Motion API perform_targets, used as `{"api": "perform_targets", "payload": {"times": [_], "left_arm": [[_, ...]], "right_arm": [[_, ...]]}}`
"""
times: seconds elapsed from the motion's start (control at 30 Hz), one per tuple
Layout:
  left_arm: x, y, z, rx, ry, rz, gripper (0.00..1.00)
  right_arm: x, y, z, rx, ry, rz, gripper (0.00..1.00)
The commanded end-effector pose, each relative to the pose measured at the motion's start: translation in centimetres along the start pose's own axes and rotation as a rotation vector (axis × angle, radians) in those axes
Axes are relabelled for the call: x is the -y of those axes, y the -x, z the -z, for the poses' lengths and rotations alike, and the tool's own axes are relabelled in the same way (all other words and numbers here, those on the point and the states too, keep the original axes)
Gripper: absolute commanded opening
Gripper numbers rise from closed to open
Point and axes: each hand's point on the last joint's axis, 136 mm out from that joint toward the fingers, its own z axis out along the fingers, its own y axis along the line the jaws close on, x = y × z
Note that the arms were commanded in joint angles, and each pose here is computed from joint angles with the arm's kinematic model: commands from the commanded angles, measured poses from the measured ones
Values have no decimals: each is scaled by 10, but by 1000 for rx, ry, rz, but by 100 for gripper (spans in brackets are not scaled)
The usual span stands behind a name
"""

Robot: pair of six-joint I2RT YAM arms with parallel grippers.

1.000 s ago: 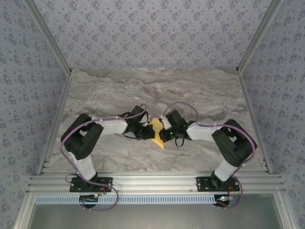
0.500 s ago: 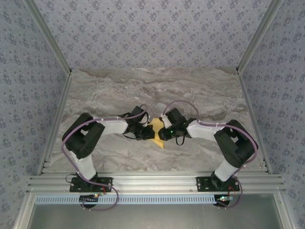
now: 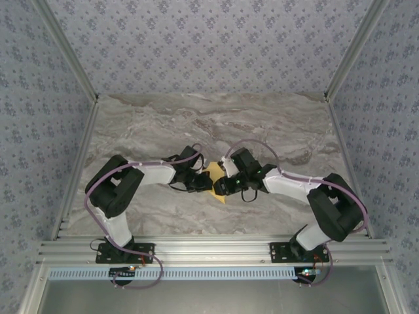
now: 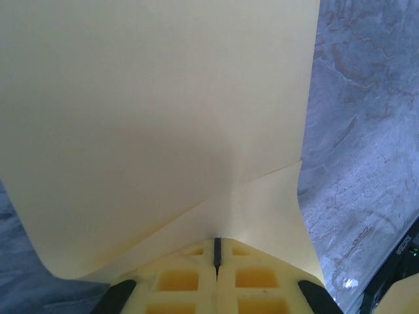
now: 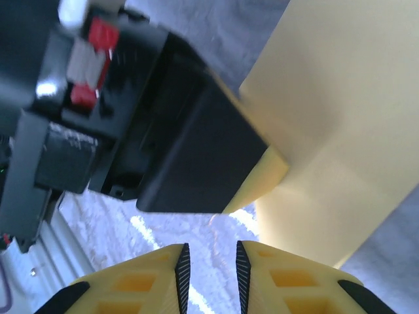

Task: Fold a paper plane with a square sheet of paper (fold left side to right side)
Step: Third fold the triangle at the center of the table.

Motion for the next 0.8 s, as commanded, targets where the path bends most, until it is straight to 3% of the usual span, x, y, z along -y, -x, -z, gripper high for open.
{"api": "perform_targets", "payload": {"times": [0.0,0.27,0.77], "left_arm": [[-37,-19,-9,-35,120,52,2],[-38,-19,-10,-37,123,50,2],[-40,-19,-11,-39,131,51,2]], "right_arm": [[-2,-12,-10,-60,40,-68,26],[17,-34,-25,-161,-36,-87,25],[32,-51,-25,-221,-128,-85,24]]}}
